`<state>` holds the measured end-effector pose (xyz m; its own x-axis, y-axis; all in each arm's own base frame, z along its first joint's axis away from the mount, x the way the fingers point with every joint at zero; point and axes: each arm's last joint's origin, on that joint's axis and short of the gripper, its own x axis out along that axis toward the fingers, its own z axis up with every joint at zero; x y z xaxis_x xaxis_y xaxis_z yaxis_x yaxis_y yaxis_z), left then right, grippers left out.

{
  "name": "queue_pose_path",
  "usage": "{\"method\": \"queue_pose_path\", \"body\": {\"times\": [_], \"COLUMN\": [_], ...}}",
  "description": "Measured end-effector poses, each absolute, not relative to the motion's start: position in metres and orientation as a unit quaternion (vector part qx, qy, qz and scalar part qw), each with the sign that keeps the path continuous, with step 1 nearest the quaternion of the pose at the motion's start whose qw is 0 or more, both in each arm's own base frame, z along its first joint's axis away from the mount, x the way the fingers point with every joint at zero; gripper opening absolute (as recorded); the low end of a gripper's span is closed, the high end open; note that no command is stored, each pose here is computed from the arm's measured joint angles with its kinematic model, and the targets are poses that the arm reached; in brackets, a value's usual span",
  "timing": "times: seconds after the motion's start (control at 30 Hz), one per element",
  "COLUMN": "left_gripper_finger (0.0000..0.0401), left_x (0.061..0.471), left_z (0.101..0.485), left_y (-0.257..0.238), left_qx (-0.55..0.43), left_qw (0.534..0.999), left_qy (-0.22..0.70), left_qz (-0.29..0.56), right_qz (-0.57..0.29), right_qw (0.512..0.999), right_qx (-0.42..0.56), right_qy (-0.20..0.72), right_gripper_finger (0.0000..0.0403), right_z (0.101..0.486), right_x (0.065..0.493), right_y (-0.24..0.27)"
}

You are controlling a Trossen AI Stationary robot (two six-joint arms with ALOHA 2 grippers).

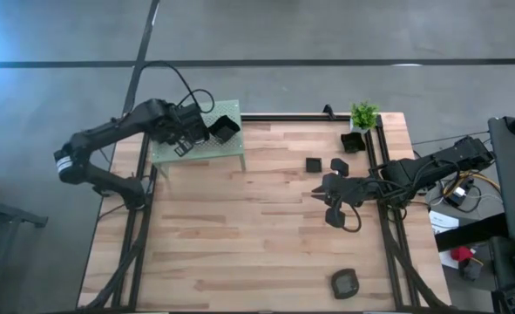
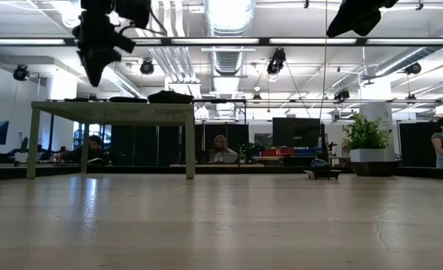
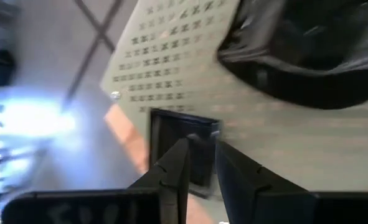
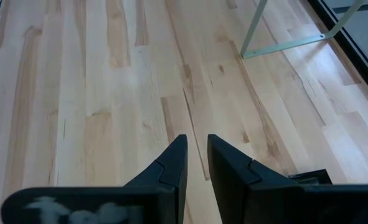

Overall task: Pick & Place Mini shaped plates
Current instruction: Stack the black wave square shaped plate on top of the wave square shaped plate on the shelf

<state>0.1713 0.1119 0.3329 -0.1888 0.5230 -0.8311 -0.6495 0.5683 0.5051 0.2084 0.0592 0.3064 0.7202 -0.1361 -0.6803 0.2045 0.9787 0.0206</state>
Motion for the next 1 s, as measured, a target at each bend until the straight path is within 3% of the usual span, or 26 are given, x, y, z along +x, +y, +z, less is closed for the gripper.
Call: {"method": "queue_pose_path", "body": {"times": [0.17, 0.43, 0.8, 1.0], "left_gripper_finger": [0.0065, 0.0005, 0.0, 0.0], "left_x": [0.176, 0.182, 0.191, 0.192], "left_z": [0.355, 0.37, 0.37, 0.352], "left_y": [0.092, 0.031, -0.073, -0.132], "left_qx": [-0.078, -0.058, -0.032, -0.004], "left_qw": [0.69, 0.772, 0.889, 0.935], "left_qy": [0.567, 0.471, 0.298, 0.207], "left_qz": [0.443, 0.424, 0.346, 0.287], "right_qz": [-0.092, -0.092, -0.092, -0.101], "right_qw": [0.926, 0.926, 0.926, 0.924], "right_qx": [0.047, 0.046, 0.047, 0.067], "right_qy": [0.363, 0.363, 0.363, 0.363], "right_gripper_finger": [0.0059, 0.0059, 0.0059, 0.0059], "right_z": [0.306, 0.306, 0.306, 0.306], "right_x": [0.208, 0.208, 0.208, 0.208], "right_y": [0.059, 0.059, 0.059, 0.059]}}
